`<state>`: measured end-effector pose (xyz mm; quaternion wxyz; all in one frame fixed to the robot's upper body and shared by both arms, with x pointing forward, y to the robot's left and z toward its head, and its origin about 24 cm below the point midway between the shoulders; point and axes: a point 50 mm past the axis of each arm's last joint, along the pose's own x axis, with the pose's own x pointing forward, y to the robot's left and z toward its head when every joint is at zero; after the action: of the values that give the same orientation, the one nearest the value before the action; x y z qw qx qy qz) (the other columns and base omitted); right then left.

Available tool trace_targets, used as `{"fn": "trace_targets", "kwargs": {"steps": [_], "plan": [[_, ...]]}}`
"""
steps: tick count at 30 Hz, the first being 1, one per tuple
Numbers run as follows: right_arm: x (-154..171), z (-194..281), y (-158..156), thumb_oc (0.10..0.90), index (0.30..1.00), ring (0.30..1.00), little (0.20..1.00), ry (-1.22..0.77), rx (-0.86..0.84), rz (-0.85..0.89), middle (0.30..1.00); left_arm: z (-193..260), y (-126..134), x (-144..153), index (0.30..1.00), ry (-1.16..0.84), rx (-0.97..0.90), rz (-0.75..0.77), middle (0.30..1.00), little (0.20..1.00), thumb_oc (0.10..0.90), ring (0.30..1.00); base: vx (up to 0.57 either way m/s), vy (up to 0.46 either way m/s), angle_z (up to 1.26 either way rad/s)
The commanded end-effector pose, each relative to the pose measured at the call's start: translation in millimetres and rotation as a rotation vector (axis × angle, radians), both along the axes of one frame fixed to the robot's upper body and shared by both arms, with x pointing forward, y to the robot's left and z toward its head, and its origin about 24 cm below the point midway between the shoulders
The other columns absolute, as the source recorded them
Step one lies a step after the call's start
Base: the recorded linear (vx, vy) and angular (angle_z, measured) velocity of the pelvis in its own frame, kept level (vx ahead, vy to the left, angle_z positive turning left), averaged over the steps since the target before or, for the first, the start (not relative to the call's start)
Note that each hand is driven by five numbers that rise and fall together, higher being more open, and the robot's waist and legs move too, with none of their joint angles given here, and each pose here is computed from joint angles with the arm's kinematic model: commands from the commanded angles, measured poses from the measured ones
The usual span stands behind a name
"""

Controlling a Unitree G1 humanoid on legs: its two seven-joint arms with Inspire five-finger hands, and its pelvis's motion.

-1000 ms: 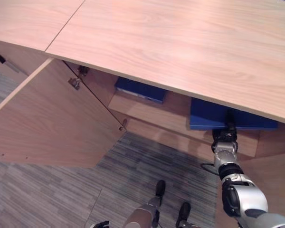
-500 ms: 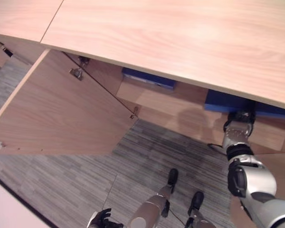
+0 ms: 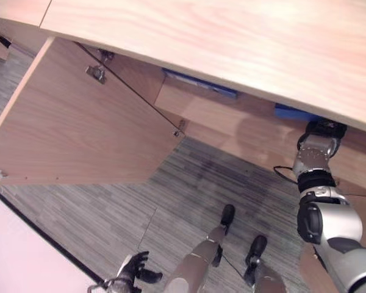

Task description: Put the empty folder in the office cabinet

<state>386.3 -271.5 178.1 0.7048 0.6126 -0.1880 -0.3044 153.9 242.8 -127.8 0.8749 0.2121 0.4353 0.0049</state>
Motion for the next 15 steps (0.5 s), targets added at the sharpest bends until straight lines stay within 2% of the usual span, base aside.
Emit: {"fn": "trace_targets", "kwargs": {"steps": [1,15], "plan": [[-10,86,2,0.400,0.300,0.300,0.300,-0.302,-0.217,-0.044,0.300,0,55,-42,0.900,0.144,0.188,0.073,0.900,0.900,0.800,0.900,-0.01,0.013,0.09],[-18,112,-6,0.400,0.300,0.300,0.300,-0.350,-0.225,-0.095,0.300,7,69,-40,0.900,0.156,0.253,0.051,0.900,0.900,0.800,0.900,-0.01,0.002,-0.03]]}}
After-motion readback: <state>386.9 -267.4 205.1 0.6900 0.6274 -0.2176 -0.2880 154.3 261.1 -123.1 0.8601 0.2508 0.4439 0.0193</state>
